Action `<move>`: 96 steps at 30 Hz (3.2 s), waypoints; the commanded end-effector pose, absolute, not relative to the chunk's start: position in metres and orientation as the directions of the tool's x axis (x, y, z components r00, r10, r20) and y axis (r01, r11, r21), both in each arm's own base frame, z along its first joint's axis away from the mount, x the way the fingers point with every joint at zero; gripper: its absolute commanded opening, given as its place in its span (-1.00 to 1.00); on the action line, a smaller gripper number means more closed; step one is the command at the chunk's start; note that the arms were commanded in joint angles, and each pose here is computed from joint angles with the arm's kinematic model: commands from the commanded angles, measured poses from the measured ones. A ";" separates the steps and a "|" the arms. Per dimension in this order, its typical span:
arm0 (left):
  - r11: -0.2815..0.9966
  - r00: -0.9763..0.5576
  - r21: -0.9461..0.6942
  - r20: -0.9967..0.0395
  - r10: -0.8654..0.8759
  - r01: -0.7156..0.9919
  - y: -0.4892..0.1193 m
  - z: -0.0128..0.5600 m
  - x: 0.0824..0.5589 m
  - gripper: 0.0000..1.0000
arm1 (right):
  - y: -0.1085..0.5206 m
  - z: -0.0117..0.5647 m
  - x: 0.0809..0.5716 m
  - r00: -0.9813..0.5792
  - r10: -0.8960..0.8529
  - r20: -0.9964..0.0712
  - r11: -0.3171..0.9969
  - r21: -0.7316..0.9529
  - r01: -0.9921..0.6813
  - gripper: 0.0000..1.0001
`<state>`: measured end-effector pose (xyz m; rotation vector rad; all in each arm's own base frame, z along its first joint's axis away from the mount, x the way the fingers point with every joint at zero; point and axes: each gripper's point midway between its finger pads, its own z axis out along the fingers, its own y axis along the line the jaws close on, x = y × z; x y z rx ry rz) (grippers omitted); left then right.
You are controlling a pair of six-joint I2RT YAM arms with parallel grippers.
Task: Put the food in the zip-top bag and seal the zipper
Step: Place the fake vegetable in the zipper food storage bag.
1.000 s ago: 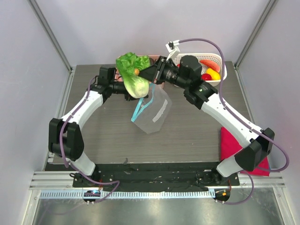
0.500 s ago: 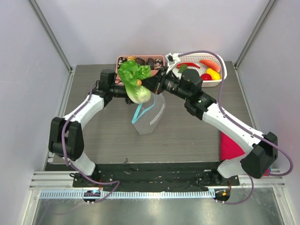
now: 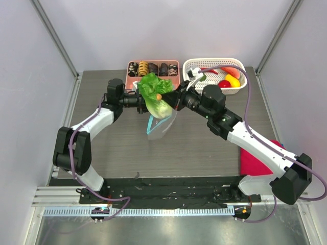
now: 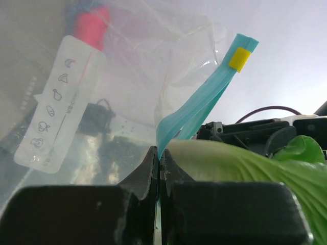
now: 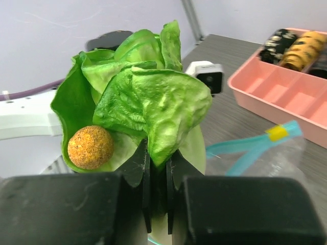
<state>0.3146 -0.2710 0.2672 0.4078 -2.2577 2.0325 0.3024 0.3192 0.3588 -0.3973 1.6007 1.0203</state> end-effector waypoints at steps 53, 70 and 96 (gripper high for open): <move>-0.261 -0.954 -0.956 -0.053 -0.294 0.133 -0.214 0.335 0.316 -0.99 | 0.329 0.315 0.270 -0.308 0.115 -0.944 0.724 0.293 -0.625 -0.98; -0.290 -0.905 -0.917 -0.145 -0.400 0.275 -0.207 0.349 0.302 -1.00 | 0.332 0.372 0.318 -0.467 0.624 -0.627 0.611 0.764 -0.208 -0.98; -0.253 -0.860 -0.881 -0.265 -0.436 0.400 -0.192 0.367 0.305 -0.99 | 0.329 0.232 0.273 -0.555 -0.194 -0.809 0.862 0.130 -0.491 -0.98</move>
